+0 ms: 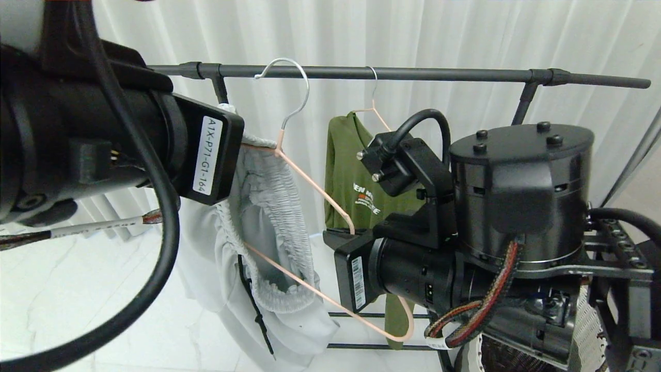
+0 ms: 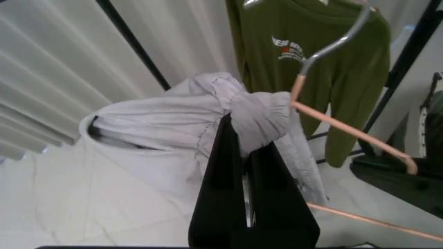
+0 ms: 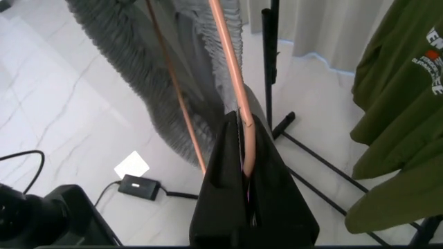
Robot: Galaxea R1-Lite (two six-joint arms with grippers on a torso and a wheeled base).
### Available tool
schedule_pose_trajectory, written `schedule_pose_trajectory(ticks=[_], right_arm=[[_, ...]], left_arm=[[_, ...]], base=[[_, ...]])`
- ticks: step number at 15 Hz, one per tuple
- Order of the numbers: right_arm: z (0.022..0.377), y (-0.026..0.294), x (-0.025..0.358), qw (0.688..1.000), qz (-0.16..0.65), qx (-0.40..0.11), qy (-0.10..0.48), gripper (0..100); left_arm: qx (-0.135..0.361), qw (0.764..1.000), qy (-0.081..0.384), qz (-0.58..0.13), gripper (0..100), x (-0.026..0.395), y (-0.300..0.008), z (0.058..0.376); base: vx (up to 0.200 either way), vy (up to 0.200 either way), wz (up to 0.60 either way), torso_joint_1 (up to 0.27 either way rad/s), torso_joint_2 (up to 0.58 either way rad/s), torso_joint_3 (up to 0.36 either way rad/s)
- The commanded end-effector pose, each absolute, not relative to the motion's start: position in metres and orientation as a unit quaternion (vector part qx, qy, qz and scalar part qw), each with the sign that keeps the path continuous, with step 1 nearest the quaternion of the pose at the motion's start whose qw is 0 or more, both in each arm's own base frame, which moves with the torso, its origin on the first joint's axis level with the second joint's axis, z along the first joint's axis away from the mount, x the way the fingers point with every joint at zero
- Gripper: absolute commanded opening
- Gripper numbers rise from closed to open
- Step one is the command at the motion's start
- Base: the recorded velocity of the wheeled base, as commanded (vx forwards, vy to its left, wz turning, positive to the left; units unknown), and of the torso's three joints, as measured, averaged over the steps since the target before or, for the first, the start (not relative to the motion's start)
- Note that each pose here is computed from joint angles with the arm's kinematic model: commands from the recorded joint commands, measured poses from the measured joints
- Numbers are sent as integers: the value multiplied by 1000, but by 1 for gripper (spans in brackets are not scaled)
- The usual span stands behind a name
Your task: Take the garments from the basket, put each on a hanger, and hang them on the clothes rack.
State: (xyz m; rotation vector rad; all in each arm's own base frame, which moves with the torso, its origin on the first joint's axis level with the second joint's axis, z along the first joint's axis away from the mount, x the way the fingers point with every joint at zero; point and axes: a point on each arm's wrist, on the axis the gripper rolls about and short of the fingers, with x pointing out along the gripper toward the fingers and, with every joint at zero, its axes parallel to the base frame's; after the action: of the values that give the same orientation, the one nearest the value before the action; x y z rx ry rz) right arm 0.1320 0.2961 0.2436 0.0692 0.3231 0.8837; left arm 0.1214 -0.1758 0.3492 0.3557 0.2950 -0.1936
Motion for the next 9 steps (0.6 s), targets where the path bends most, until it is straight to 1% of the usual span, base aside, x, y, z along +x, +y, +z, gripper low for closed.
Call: schedule_pose_trajectory(ticks=[1,3,4,6,9], right_arm=[[248,291,133,893,423,37,149,0],[254,288,131,894,427,44,131,0],[254,287,131,895,429,37,114,0],[254,287,132,895,436,42,84,0],[257,282,132,898,434,44,58,0]], left_arm=[[182,967,149,-96,0,118,-171,345],[191,965,155,-96,0,116,-167,339],[193,964,156,-98,0,115,-168,338],[193,964,156,-99,0,115,-169,338],[195,963,159,-99,0,114,-167,335]], base=[[0,0,0,0,0,0],[0,0,0,0,0,0],[0,0,0,0,0,0],[0,0,0,0,0,0],[0,0,0,0,0,0]])
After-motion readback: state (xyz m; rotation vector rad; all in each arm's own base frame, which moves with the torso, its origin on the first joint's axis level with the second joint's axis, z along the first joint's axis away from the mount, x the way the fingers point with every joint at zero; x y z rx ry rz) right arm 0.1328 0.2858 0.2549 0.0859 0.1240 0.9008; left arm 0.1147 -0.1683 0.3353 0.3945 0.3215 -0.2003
